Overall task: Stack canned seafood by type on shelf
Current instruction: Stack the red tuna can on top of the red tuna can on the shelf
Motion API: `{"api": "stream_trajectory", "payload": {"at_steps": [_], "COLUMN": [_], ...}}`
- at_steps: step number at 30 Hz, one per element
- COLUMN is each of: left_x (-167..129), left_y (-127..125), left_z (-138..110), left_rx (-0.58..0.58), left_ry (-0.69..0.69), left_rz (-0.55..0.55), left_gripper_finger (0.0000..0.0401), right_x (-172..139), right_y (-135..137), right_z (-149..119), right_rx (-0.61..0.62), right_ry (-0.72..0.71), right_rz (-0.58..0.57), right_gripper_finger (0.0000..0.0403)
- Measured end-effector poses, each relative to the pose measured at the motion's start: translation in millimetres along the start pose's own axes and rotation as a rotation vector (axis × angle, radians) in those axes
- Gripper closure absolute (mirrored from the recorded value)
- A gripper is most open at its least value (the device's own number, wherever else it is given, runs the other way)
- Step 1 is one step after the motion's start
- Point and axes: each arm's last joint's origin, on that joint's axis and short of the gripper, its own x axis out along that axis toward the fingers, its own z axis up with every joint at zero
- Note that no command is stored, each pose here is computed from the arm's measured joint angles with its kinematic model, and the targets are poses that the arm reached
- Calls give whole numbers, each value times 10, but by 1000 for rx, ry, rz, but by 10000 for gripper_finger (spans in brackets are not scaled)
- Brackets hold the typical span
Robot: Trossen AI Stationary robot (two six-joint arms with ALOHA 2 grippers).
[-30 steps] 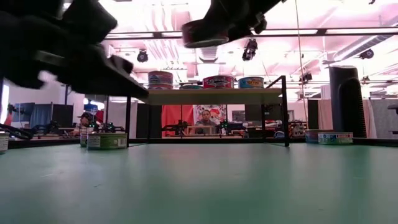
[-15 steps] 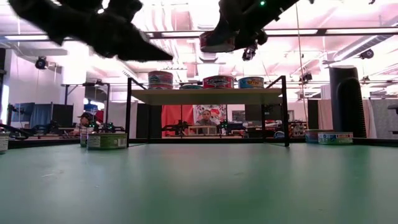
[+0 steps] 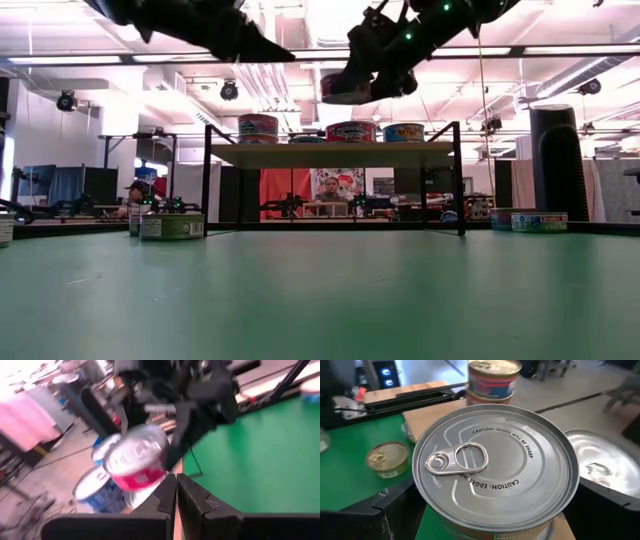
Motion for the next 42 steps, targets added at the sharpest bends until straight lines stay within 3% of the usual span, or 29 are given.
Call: {"api": "stream_trajectory", "payload": {"at_steps": [3,10,19,31,42], "left_x": [28,178,407,756,867], "left_y": [194,435,543,698,651], "left_z": [0,-66,-15,100,-19], "left_rx": [-29,-81,-33,-50,-68], "left_ry": [-50,-63,-64,-8,40], "left_rz": [-48,-35,-29,-66,-114], "left_gripper_finger": [401,401,401,401,401], "right_x": [34,65,102,187,246], "right_y": [-59,-145,-165,-158,-145], "right_z": [-10,-46,-263,-316,-351], "right_rx": [51,70,99,106,113], "right_ry": [8,26,80,65,74], "right_rz": [39,22,2,4,0], "right_gripper_finger": [25,25,25,25,25]}}
